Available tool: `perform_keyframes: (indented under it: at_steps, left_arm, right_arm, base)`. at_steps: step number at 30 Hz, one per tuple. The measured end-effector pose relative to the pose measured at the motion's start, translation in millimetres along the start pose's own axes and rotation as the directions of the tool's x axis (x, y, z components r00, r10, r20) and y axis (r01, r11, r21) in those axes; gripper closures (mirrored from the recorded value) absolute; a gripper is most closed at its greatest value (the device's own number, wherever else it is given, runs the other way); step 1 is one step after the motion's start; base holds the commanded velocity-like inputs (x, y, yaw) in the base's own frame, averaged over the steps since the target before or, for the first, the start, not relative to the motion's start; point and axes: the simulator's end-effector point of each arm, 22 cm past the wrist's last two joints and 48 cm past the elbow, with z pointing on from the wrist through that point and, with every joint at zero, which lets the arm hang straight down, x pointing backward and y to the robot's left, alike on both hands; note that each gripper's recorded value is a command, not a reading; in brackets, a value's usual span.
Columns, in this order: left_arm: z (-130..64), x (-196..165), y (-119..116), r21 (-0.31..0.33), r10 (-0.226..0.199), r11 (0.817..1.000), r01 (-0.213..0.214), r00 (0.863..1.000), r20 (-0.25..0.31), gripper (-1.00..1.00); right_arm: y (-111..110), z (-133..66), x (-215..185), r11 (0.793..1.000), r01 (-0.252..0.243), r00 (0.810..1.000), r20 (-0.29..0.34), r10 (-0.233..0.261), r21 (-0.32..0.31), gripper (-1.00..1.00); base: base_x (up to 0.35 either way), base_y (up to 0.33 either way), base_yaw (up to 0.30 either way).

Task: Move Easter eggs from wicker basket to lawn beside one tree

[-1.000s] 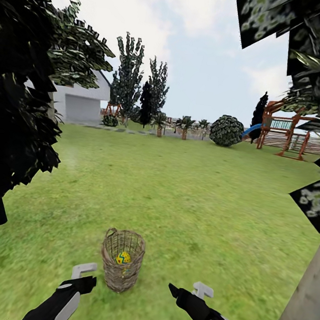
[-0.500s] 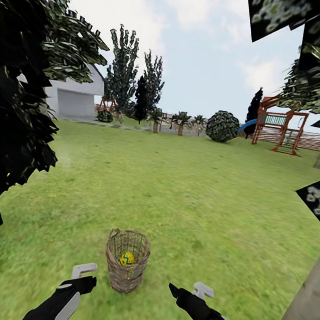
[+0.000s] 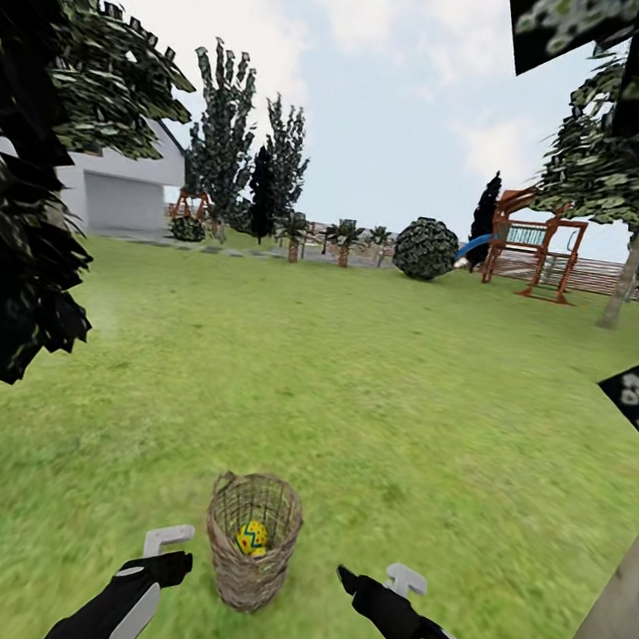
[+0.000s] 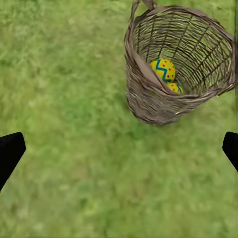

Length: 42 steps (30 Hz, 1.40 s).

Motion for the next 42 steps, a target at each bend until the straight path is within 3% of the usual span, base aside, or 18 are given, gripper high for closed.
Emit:
perform_keyframes:
  at_steps: [10, 25, 42]
  left_arm:
    - [0.0, -0.2, 0.5, -0.003, 0.000, 1.000, 0.000, 1.000, 0.001, -1.00]
    - [0.3, -0.6, -0.5, 0.002, 0.000, 1.000, 0.000, 1.000, 0.002, -1.00]
    - [2.1, 2.7, -0.4, 0.003, 0.001, 1.000, -0.001, 1.000, -0.005, -1.00]
  right_arm:
    - [0.0, 0.0, 0.4, 1.000, -0.001, 1.000, -0.002, 0.001, 0.000, -1.00]
    - [0.2, 0.4, 0.6, 1.000, 0.000, 1.000, -0.003, 0.000, 0.000, -1.00]
    - [-1.9, 1.8, 4.4, 1.000, 0.002, 1.000, -0.013, -0.002, 0.004, -1.00]
  base:
    - [0.247, 0.194, -0.288]
    - [0.143, 0.018, -0.287]
    - [0.005, 0.000, -0.039]
